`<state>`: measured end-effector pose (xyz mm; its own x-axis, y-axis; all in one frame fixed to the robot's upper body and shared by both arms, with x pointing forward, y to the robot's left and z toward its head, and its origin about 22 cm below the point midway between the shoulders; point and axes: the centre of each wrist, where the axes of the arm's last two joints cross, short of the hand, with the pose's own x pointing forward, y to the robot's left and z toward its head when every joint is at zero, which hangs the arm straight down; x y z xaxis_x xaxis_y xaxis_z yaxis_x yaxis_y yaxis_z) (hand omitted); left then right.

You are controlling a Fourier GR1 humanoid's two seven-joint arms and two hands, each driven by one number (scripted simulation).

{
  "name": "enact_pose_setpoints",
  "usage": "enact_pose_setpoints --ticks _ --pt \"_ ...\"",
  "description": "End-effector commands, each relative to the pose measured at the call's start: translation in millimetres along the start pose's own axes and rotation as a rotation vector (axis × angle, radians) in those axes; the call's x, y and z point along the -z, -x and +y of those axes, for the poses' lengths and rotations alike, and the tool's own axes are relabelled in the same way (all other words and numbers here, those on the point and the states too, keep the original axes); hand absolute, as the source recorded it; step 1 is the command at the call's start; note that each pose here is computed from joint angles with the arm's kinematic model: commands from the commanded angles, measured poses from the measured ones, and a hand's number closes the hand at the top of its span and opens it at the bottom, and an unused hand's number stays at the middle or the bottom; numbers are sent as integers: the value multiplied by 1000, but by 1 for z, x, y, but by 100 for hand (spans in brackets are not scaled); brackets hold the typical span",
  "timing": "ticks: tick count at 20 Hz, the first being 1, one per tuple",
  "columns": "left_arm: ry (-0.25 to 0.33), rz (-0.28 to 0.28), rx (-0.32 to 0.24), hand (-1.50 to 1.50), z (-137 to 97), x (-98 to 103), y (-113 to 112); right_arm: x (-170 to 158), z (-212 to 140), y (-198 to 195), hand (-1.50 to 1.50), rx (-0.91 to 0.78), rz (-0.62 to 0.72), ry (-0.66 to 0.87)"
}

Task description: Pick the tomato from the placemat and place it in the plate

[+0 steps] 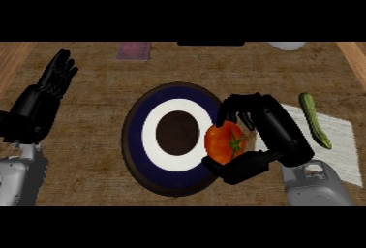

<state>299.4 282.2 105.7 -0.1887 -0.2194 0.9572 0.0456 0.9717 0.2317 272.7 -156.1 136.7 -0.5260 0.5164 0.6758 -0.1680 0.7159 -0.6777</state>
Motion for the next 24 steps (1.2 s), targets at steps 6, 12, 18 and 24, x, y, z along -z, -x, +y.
enact_pose_setpoints --ticks 6,12,18,24 --pt "5 -6 -6 0 1 -6 8 54 89 3 150 -84 37 -35" --pt "16 2 -9 0 7 3 -5 69 126 8 150 -64 134 -58" --pt "16 -6 15 0 -7 2 -11 94 131 17 -150 65 166 -119" --pt "25 -19 13 0 0 7 -9 107 130 -2 -150 240 86 -10"
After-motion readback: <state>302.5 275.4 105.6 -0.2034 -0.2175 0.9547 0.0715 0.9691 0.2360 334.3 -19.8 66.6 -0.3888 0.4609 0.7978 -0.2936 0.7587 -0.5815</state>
